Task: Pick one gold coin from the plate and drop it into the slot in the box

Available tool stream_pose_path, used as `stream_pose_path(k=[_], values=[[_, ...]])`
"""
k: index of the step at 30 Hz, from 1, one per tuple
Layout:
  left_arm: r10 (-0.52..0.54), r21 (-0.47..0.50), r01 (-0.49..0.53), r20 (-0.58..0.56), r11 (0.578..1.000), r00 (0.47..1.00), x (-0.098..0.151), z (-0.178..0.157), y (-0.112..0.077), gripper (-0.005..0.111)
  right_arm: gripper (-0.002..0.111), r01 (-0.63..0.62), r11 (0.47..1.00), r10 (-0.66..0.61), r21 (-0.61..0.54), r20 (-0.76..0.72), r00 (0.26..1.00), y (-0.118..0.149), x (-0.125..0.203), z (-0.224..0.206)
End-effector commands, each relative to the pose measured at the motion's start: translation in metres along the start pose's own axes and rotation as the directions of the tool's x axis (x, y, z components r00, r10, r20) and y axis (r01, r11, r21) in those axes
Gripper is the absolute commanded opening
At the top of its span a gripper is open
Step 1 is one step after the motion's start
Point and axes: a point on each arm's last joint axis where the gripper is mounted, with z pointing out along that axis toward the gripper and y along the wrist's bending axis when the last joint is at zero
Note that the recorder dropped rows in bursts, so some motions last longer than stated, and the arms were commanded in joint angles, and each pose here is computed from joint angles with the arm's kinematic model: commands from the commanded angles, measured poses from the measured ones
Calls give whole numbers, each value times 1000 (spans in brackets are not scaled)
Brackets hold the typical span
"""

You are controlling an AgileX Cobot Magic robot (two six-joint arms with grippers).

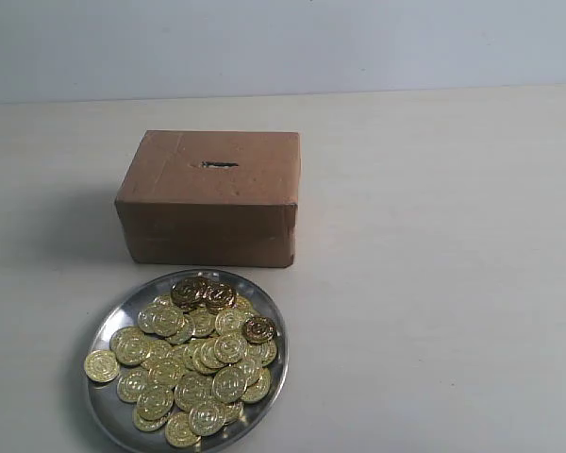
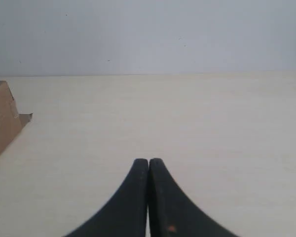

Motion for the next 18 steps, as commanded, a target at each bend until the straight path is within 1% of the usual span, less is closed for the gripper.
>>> stream_pose_path(k=[1, 2, 4, 5, 6, 7, 9, 11, 12, 13, 14, 15, 16, 17, 18], values=[[45, -12, -45, 23, 999, 999, -1, 0, 1, 0, 0, 30, 999, -30, 13, 31, 999, -1, -2, 0], [28, -6, -28, 31, 1000, 999, -2, 0, 0, 0, 0, 30, 999, -30, 13, 44, 999, -1, -3, 0], [-132, 43, 129, 73, 991, 989, -6, 0, -3, 0, 0, -52, 999, 53, -13, 101, 993, 1, -8, 0], [-253, 86, 245, 99, 966, 962, -10, -1, -5, 0, 0, -126, 991, 130, -39, 136, 982, 2, -11, -1], [-318, 111, 306, 115, 945, 941, -12, -1, -6, 0, 0, -202, 977, 209, -63, 157, 965, 3, -14, -1], [-379, 134, 364, 122, 922, 917, -14, -2, -7, 0, 0, -290, 953, 302, -92, 181, 936, 3, -17, -2], [-445, 158, 425, 123, 891, 887, -15, -2, -8, 0, 0, -362, 925, 379, -117, 220, 899, 2, -21, -3], [-483, 172, 461, 118, 871, 868, -16, -2, -9, 0, 0, -445, 884, 467, -144, 224, 855, 2, -23, -3], [-514, 184, 491, 111, 852, 851, -16, -2, -9, 0, 0, -487, 859, 512, -158, 220, 830, 2, -23, -3], [-538, 192, 513, 107, 837, 836, -17, -2, -10, 0, 0, -509, 844, 535, -166, 216, 817, 2, -23, -3], [-565, 202, 539, 100, 818, 819, -17, -2, -10, 0, 0, -528, 832, 555, -172, 212, 805, 3, -23, -3], [-615, 220, 587, 87, 779, 784, -18, -3, -11, 0, 0, -553, 813, 581, -180, 206, 787, 3, -24, -3], [-642, 230, 613, 78, 756, 763, -18, -3, -12, 0, 0, -579, 793, 608, -189, 198, 769, 3, -23, -3], [-658, 236, 628, 73, 742, 750, -18, -3, -12, 0, 0, -602, 774, 632, -197, 190, 751, 3, -23, -3], [-657, 236, 627, 73, 743, 750, -18, -3, -12, 0, 0, -611, 766, 642, -200, 181, 745, 4, -23, -3]])
